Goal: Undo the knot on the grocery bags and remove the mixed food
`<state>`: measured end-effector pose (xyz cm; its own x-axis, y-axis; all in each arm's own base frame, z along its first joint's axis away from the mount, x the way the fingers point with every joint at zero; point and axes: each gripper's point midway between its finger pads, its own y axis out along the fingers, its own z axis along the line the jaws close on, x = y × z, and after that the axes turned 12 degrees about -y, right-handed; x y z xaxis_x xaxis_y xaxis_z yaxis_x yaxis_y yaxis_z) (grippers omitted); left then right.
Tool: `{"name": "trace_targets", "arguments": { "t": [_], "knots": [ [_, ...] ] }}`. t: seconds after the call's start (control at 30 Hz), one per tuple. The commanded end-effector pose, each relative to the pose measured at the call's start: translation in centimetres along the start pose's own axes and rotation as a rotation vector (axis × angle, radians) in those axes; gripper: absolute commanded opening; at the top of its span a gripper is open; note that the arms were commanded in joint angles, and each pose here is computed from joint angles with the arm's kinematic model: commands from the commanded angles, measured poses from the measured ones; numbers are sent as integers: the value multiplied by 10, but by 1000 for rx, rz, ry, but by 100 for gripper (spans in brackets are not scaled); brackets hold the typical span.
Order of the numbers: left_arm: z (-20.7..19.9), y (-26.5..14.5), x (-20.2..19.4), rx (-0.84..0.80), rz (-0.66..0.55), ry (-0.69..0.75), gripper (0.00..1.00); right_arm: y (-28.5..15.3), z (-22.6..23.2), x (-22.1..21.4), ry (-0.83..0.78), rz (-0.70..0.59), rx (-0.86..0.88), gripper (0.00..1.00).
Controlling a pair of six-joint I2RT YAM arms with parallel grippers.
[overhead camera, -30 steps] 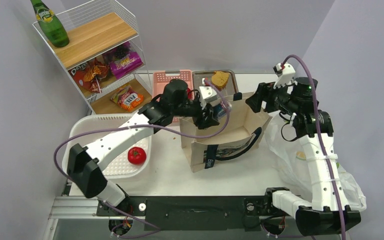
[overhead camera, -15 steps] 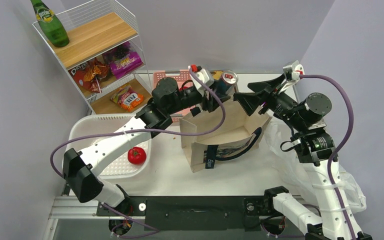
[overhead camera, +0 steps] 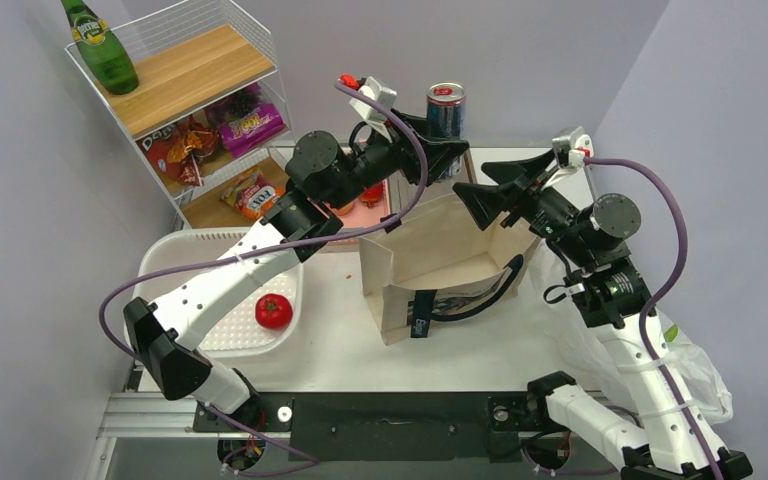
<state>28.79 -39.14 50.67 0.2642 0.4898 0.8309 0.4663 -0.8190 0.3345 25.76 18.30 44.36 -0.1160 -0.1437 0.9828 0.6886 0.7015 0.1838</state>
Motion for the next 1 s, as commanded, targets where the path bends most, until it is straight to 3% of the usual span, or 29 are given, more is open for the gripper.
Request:
{"name": "trace_targets", "arguments": {
  "t": [0.0, 0.33, 0.4, 0.47, 0.5, 0.53, 0.57, 0.6, 0.77, 0.83, 0.97],
  "knots": [
    [-48, 4, 46, -133, -135, -39, 0, 4, 7, 32, -66, -98, 3, 72],
    [-81, 9, 29, -241, -73, -49, 0, 17, 2, 22, -97, -28, -74, 69],
    [-85, 7, 26, -249, -64, -55, 0, 17, 0, 22, -107, -29, -81, 61],
    [-88, 6, 24, -258, -53, -53, 0, 17, -1, 22, -119, -29, -81, 40],
    [-87, 5, 22, -258, -47, -50, 2, 16, 0, 22, -122, -32, -80, 25],
    [-87, 3, 21, -257, -40, -35, 5, 15, 0, 22, -126, -34, -79, 18],
    [-86, 1, 19, -255, -31, -26, 9, 14, 0, 23, -127, -39, -81, 4],
    [-84, -1, 18, -247, -22, 7, 10, 12, 0, 24, -128, -44, -90, 1],
    [-61, -10, 22, -158, 19, 88, 38, 2, 0, 24, -133, -53, -103, 0],
    [-53, -13, 31, -133, 16, 85, 45, 0, 3, 21, -138, -52, -89, 0],
    [-50, -13, 39, -138, 18, 97, 49, 1, 9, 13, -135, -32, -49, 0]
  ]
}}
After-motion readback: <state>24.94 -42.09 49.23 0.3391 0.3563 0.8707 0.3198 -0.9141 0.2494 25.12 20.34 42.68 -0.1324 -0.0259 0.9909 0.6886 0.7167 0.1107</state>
